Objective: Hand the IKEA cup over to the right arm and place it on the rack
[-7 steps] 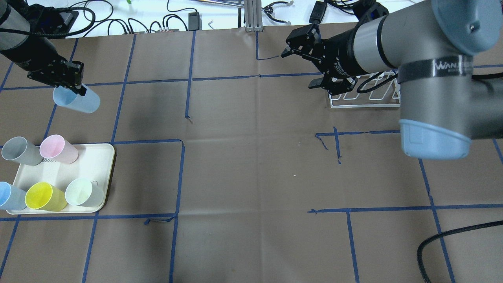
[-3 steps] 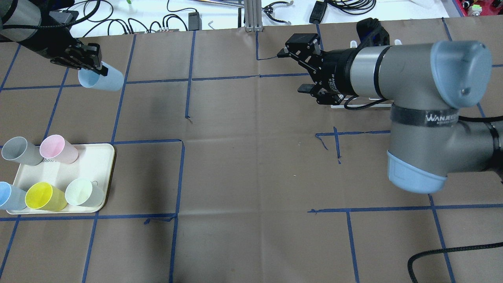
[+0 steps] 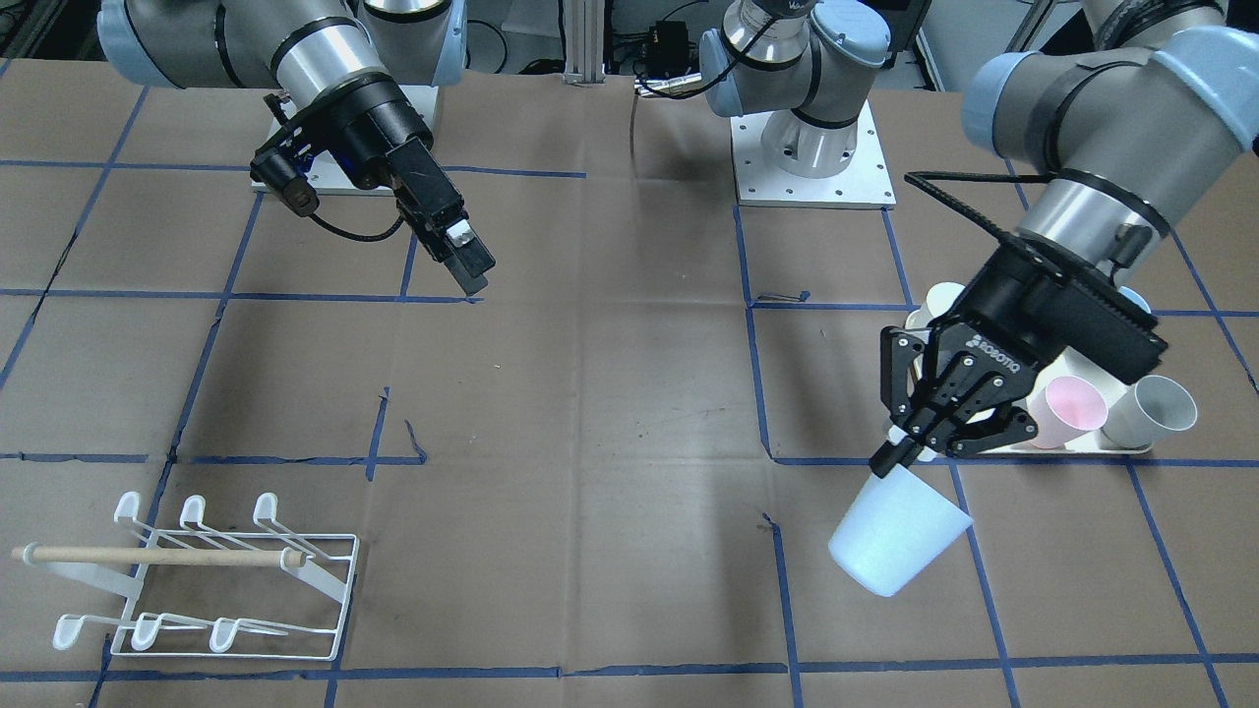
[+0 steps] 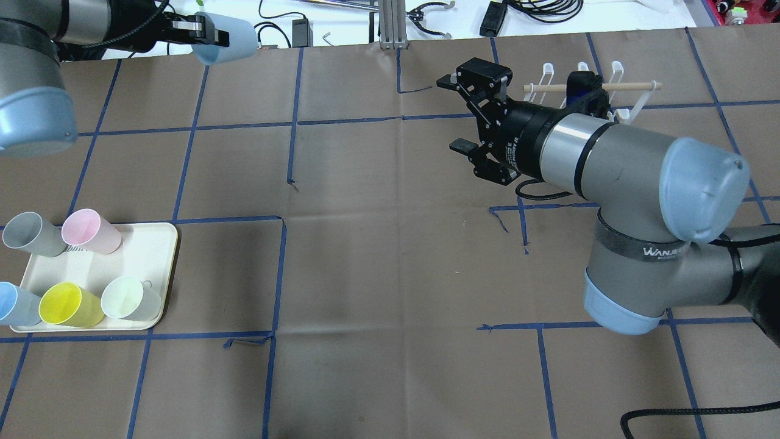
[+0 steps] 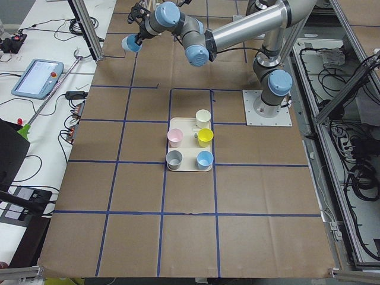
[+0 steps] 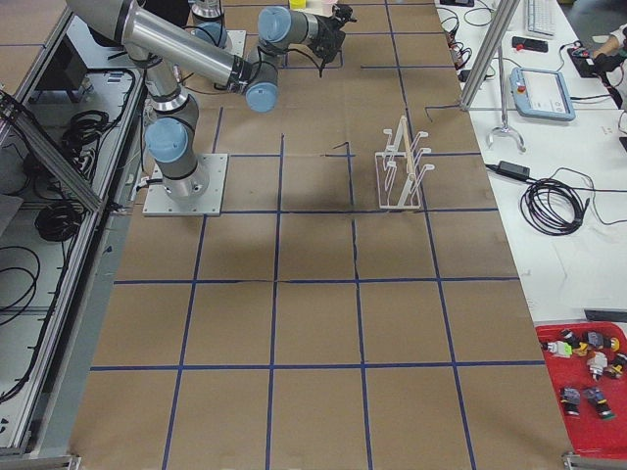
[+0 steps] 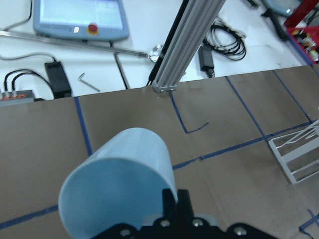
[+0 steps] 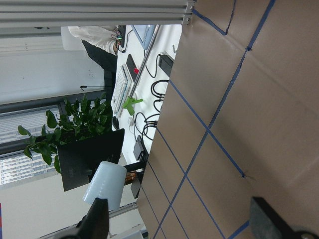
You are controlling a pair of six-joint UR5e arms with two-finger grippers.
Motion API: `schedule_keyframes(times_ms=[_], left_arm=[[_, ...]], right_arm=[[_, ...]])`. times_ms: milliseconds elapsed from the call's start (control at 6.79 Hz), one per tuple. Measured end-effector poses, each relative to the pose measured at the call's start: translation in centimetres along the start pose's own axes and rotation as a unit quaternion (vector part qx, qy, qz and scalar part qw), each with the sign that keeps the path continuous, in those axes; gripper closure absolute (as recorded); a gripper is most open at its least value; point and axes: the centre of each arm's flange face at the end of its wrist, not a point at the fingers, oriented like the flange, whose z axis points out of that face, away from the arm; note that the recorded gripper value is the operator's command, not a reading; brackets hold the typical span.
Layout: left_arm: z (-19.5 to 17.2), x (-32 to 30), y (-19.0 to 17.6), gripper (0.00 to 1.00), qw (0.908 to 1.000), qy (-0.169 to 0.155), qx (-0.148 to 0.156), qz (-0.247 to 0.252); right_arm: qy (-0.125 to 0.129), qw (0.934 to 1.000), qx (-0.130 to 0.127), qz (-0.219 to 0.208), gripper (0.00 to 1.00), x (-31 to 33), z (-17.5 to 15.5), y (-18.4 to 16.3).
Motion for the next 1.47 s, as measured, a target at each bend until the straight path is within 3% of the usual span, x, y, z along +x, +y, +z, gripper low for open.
schedule_keyframes(times_ms=[294, 589, 883, 1472], left_arm=[[2.0, 2.0, 4.6, 1.00, 0.9958, 0.045, 0.064, 0.047], [5.0, 5.1, 6.7, 1.00, 0.9872, 0.075, 0.099, 0.100], [7.7, 7.9, 8.1, 1.00, 0.9789, 0.092, 0.140, 0.117], [9.1, 12.7, 12.0, 1.00, 0.9724, 0.121, 0.152, 0.129]], right_arm=[[0.007, 1.0000, 0.001, 0.005, 0.00, 0.5, 0.4, -0.2], [0.022, 0.9996, -0.003, 0.016, 0.00, 1.4, 1.5, -0.7], [0.033, 0.9992, -0.007, 0.023, 0.01, 2.2, 2.7, -1.2], [0.037, 0.9989, -0.014, 0.026, 0.01, 2.3, 4.0, -1.5]])
